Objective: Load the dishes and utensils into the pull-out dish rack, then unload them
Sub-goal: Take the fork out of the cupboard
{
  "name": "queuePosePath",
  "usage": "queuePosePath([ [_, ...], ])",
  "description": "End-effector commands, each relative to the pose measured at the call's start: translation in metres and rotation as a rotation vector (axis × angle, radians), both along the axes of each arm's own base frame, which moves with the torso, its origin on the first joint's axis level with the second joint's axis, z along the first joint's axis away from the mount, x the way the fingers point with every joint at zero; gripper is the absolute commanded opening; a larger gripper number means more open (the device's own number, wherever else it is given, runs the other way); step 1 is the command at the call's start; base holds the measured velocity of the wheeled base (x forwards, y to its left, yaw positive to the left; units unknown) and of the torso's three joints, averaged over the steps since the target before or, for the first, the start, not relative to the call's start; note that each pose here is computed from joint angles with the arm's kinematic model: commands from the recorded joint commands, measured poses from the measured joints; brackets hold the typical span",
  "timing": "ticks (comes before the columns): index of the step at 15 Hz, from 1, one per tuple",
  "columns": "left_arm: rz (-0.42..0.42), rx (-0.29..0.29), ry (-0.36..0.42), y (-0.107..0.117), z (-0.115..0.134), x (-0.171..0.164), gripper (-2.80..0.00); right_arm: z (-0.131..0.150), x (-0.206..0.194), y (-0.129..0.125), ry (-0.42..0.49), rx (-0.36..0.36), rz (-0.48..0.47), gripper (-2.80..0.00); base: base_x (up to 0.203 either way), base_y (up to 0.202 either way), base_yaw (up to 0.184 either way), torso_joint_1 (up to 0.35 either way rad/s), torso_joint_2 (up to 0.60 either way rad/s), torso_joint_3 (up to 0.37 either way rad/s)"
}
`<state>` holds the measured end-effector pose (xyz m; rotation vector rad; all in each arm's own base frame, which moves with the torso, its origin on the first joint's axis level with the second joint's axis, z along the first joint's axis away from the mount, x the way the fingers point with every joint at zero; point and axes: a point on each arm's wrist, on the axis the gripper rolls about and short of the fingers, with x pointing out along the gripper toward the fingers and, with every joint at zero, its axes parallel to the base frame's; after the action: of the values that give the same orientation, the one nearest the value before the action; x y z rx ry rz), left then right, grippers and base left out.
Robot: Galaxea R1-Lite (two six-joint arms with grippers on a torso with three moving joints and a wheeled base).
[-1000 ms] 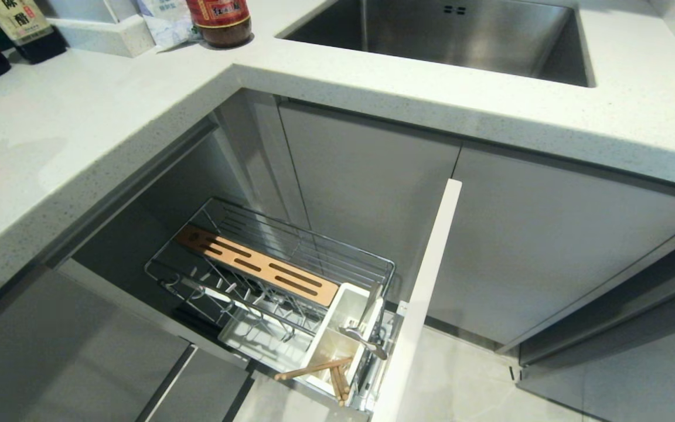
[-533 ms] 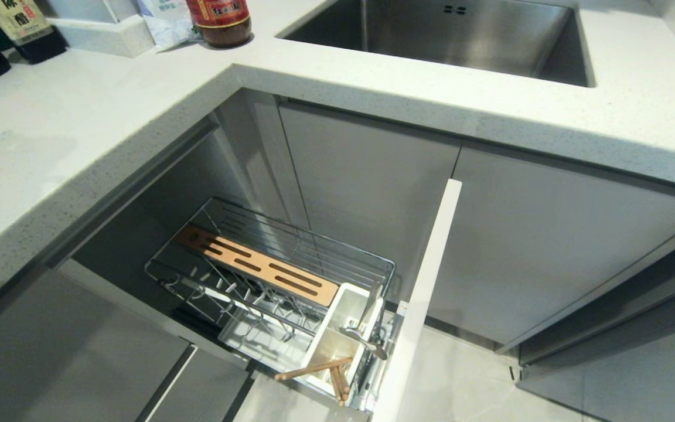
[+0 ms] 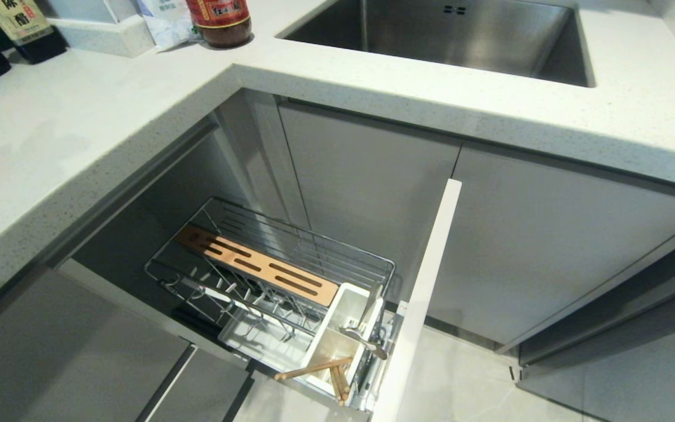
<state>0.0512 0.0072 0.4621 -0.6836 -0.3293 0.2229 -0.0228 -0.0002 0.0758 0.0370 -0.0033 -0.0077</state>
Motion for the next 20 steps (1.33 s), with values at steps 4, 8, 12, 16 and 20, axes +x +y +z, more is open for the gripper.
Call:
queuePosePath([
  [4,-0.201,-0.013,0.035,-0.01,-0.011,-0.002,-2.8,0.0,0.0,0.0,0.0,0.001,0.0,-2.8,0.0,0.0,0.0,0.0,0.0,0.0],
  [8,-0.298,-0.005,0.137,-0.023,-0.026,0.026,-2.8,0.0,0.0,0.0,0.0,0.001,0.0,-2.8,0.0,0.0,0.0,0.0,0.0,0.0],
  [12,-0.463,0.03,0.278,-0.061,-0.05,0.049,-2.8,0.0,0.0,0.0,0.0,0.0,0.0,-2.8,0.0,0.0,0.0,0.0,0.0,0.0],
  [16,-0.481,0.146,0.491,-0.115,-0.097,0.082,-2.8,0.0,0.0,0.0,0.0,0.0,0.0,-2.8,0.0,0.0,0.0,0.0,0.0,0.0],
  [20,-0.505,0.204,0.619,-0.146,-0.13,0.102,-2.8,0.0,0.0,0.0,0.0,0.0,0.0,-2.8,0.0,0.0,0.0,0.0,0.0,0.0],
])
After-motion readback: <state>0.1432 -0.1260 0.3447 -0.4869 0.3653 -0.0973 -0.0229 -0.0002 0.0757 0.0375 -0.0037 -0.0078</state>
